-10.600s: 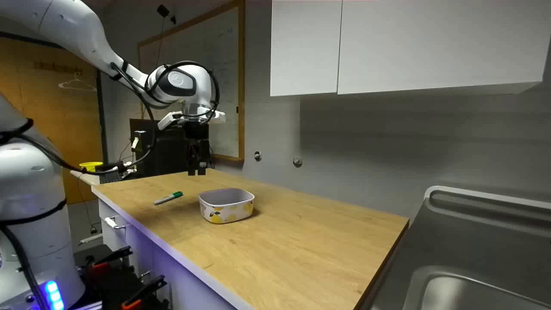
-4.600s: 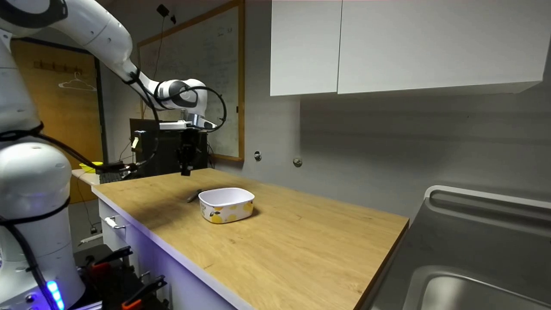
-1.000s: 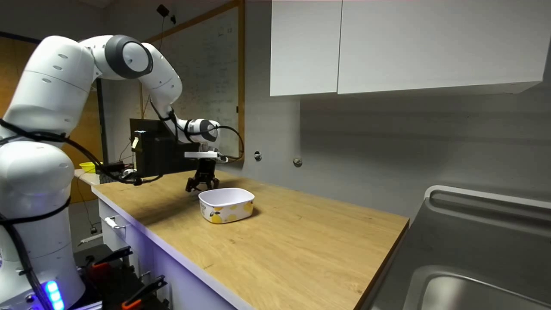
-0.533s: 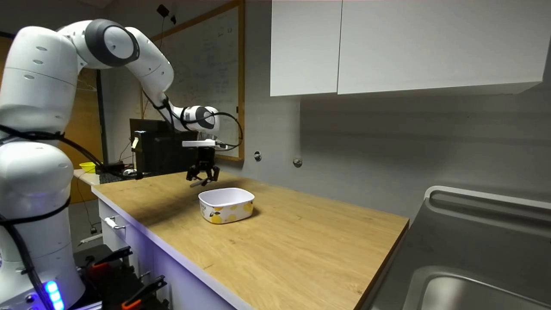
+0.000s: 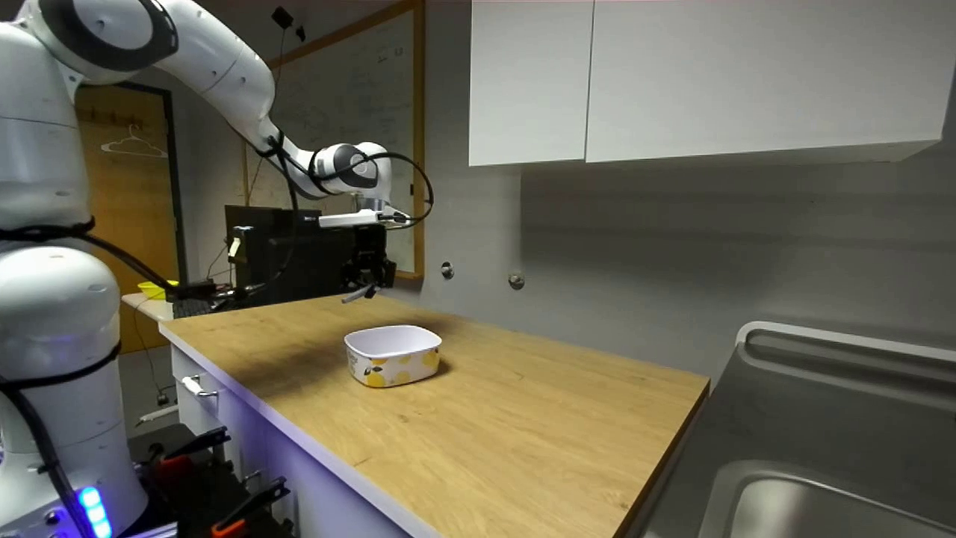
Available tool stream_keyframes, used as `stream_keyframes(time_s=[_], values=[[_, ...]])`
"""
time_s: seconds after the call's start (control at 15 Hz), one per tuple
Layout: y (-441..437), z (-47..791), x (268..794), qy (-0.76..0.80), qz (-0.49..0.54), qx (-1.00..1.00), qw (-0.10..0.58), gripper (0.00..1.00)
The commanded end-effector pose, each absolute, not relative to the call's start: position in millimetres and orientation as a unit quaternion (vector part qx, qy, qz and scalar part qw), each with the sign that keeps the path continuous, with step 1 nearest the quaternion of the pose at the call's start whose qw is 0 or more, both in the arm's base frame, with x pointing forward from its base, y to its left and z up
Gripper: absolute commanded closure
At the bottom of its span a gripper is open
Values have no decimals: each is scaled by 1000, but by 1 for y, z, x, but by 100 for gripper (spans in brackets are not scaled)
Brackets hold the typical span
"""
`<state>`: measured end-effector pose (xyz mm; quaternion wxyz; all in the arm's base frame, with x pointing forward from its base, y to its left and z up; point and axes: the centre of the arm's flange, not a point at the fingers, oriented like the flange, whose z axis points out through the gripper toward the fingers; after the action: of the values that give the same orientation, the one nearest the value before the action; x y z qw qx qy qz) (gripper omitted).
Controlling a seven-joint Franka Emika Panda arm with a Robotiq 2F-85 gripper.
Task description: Pick the marker on the counter and put it in the bowl
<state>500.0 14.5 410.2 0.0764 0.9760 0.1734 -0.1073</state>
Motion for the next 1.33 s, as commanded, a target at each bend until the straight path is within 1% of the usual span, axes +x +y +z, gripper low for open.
stream_keyframes(time_s=[0.0, 0.33, 0.73, 0.8, 0.87, 1.0, 1.13, 1.27], values=[[-43, 412, 477, 136, -96, 984, 68, 93], [-89, 401, 468, 96, -105, 988, 60, 93], [-94, 390, 470, 88, -117, 988, 56, 95], [-93, 388, 470, 87, -120, 987, 56, 91], [-93, 387, 470, 87, -122, 987, 56, 69], [-92, 385, 471, 87, -125, 987, 57, 65], [-90, 384, 470, 88, -126, 986, 57, 53], [-88, 385, 468, 89, -125, 987, 53, 35]])
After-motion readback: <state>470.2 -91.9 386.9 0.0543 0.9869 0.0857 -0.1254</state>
